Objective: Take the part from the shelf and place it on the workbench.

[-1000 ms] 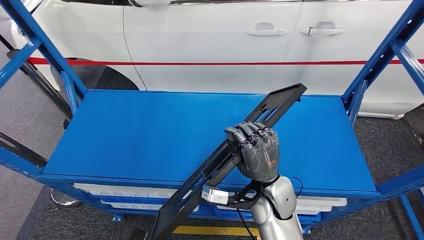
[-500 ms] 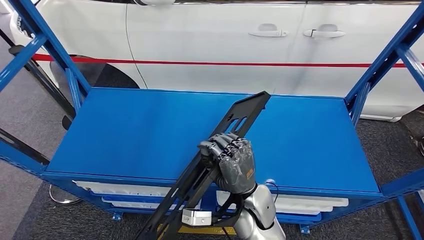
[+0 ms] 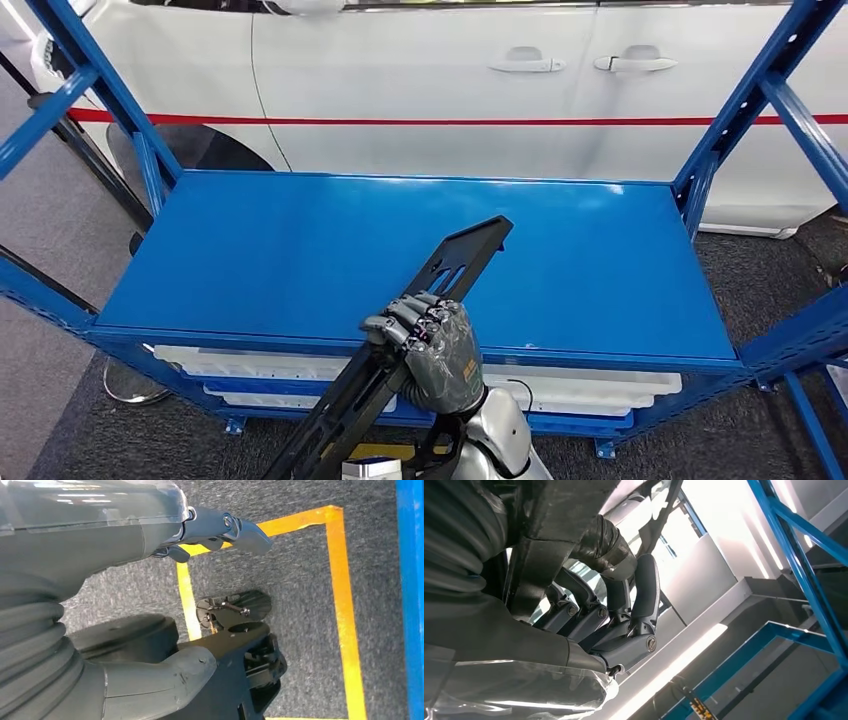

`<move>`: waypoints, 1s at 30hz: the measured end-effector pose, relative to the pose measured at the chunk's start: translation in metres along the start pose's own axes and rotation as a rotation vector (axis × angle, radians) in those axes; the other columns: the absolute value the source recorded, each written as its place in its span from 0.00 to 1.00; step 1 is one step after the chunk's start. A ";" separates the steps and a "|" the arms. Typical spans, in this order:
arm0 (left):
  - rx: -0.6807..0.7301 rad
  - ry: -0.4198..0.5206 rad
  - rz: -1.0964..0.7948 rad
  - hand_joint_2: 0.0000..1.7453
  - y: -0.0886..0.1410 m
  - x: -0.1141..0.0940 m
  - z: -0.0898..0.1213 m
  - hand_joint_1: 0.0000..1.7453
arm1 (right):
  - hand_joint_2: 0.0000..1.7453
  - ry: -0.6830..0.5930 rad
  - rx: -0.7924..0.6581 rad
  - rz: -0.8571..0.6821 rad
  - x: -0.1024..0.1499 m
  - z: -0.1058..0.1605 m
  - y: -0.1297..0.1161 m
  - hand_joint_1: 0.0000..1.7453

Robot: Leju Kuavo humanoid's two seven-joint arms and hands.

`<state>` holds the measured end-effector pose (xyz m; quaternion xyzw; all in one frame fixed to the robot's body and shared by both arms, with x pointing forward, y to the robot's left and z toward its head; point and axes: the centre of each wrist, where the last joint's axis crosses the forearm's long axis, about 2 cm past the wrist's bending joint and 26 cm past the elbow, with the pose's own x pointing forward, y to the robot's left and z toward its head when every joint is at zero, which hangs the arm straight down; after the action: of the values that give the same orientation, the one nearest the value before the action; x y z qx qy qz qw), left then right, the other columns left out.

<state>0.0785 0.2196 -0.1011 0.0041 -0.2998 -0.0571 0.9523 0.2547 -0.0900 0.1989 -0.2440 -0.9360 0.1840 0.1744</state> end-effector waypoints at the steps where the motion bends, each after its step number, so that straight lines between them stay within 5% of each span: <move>1: -0.001 0.000 0.001 1.00 0.000 0.000 0.000 0.00 | 1.00 -0.001 0.002 0.000 0.000 0.000 0.000 1.00; 20: -0.034 -0.039 -0.001 1.00 -0.003 0.017 -0.007 0.00 | 1.00 0.012 0.051 0.050 -0.002 0.003 0.003 1.00; 30: -0.057 -0.062 -0.024 1.00 -0.003 0.033 -0.013 0.00 | 1.00 0.073 -0.002 0.099 -0.026 -0.058 0.006 1.00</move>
<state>0.1125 0.2131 -0.0929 -0.0211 -0.3272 -0.0772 0.9415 0.3027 -0.0834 0.2408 -0.2966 -0.9161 0.1823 0.1991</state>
